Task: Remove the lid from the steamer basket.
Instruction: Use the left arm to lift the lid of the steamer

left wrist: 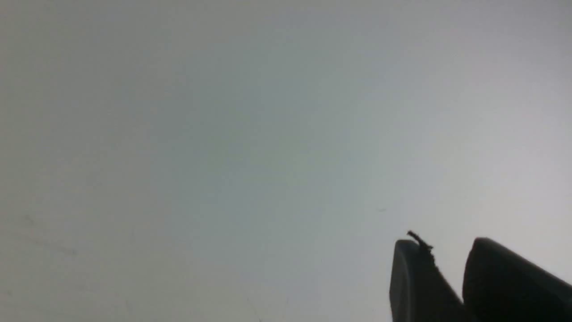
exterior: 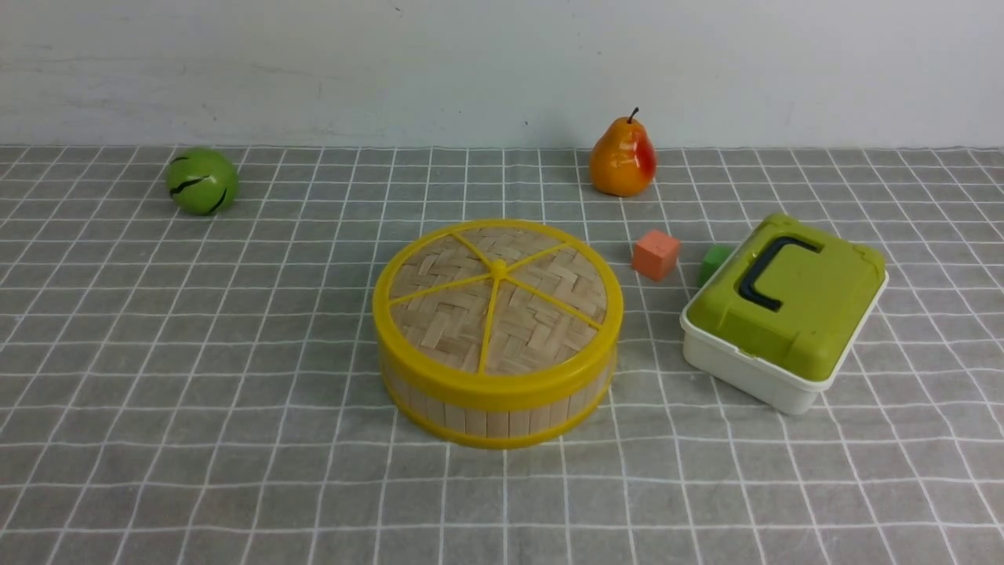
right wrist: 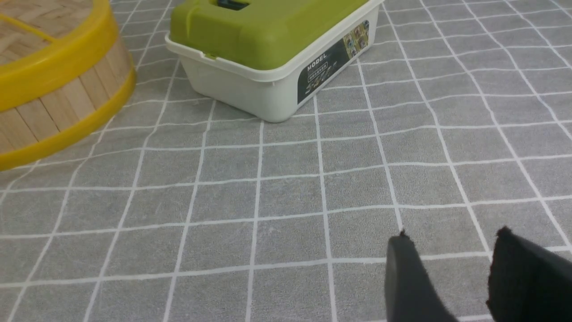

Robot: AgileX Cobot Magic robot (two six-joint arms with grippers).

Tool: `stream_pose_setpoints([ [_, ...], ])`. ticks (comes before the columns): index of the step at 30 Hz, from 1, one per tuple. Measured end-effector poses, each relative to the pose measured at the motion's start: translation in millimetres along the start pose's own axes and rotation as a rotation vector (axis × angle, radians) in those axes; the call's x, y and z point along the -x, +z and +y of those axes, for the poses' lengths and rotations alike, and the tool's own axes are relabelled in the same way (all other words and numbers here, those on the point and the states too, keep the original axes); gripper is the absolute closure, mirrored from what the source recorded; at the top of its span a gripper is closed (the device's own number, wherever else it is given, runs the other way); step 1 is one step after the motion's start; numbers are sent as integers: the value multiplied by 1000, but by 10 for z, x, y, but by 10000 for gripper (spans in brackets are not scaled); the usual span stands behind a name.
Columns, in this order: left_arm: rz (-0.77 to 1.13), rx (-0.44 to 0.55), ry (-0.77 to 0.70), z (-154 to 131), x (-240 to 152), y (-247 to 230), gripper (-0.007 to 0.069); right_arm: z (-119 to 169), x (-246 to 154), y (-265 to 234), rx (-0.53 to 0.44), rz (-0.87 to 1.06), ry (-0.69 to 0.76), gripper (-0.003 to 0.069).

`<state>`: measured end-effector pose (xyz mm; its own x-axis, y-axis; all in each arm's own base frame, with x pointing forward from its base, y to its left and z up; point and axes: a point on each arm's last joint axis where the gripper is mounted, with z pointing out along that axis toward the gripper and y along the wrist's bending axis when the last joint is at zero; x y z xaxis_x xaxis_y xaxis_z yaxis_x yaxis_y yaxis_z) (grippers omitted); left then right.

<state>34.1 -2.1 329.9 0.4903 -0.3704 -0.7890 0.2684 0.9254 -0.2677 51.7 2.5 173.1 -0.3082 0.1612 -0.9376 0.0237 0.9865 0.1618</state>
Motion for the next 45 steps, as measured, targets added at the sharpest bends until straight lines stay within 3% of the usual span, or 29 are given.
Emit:
stream_pose_setpoints([
  [5,74,11,109,-151,400,562,638,0,-1,0,0,1,0,417],
  [14,327,72,163,6,-157,1495,638,0,-1,0,0,1,0,417],
  [21,879,196,41,54,-548,2346,638,0,-1,0,0,1,0,417],
  [25,1096,208,-42,12,-680,2604,638,0,-1,0,0,1,0,417],
  [31,1451,0,-222,-185,-1075,2934,638,0,-1,0,0,1,0,417],
  [35,1584,-81,-226,-334,-1368,3050,638,0,-1,0,0,1,0,417],
  [45,1682,-269,195,-1292,-2236,3161,637,0,-1,0,0,1,0,417],
])
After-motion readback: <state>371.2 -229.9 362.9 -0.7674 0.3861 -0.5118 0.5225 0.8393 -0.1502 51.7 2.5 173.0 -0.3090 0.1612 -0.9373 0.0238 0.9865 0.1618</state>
